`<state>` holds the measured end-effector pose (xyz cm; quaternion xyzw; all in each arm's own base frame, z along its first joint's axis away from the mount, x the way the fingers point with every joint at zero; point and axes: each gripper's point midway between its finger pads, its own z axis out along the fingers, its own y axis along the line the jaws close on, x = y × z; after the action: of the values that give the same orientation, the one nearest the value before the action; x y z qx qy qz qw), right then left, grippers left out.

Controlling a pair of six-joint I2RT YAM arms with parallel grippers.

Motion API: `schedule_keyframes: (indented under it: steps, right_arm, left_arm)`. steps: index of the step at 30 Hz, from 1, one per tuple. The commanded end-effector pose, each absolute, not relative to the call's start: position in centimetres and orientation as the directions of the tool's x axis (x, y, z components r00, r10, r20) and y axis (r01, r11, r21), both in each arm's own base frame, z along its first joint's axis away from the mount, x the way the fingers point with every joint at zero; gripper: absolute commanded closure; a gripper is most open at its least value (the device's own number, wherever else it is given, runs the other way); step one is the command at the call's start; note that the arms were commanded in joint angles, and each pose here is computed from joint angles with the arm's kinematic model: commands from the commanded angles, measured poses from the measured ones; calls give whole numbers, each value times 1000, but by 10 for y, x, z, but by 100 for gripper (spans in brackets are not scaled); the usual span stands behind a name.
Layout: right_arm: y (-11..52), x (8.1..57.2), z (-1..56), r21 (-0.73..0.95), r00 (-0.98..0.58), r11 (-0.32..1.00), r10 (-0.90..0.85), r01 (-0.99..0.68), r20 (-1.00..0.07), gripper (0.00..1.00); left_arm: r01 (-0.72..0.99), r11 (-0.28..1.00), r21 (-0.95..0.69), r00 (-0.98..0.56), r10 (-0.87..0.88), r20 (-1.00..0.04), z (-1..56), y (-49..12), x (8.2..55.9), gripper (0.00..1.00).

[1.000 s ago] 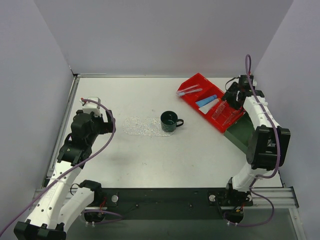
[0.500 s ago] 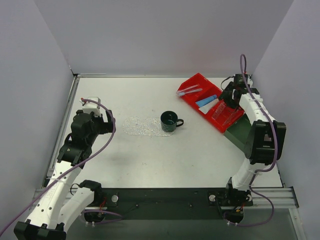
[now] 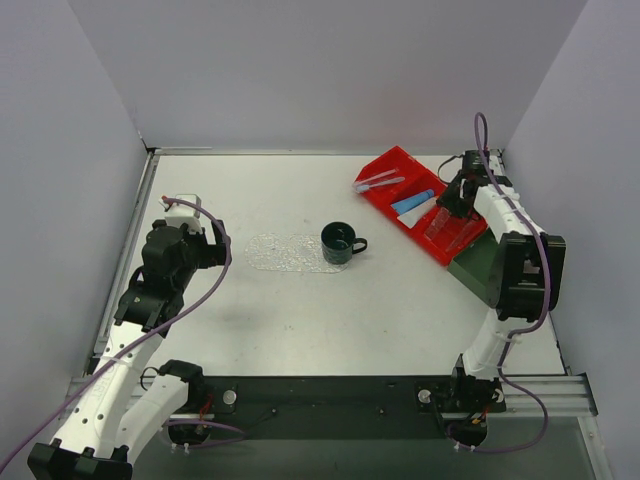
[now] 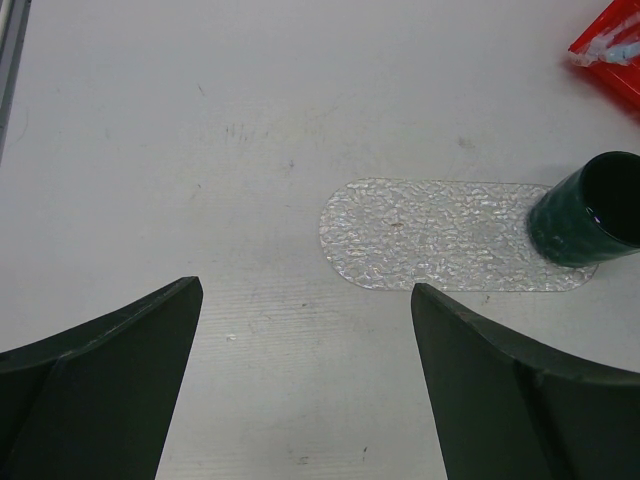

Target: Prepare toiletry sets of a toothbrush and toothpaste on the tray

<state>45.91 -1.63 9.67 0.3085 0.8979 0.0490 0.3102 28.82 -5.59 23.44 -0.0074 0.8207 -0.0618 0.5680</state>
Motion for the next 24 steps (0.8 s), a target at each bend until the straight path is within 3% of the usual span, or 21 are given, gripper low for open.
schedule_keyframes:
  steps: [1, 13, 24]
  right_arm:
    - [-19, 463, 111, 284, -591, 790, 600, 543, -539, 75]
    - [-21, 456, 135, 308, -554, 779, 612, 547, -564, 99]
    - [-18, 443, 163, 346, -527, 787, 605, 511, -597, 100]
  left_arm:
    - [72, 991, -117, -311, -89, -946, 247, -58, 291, 3]
    - [71, 990, -118, -306, -91, -948, 249, -58, 291, 3]
    - [76, 990, -118, -305, -90, -948, 249, -58, 291, 3]
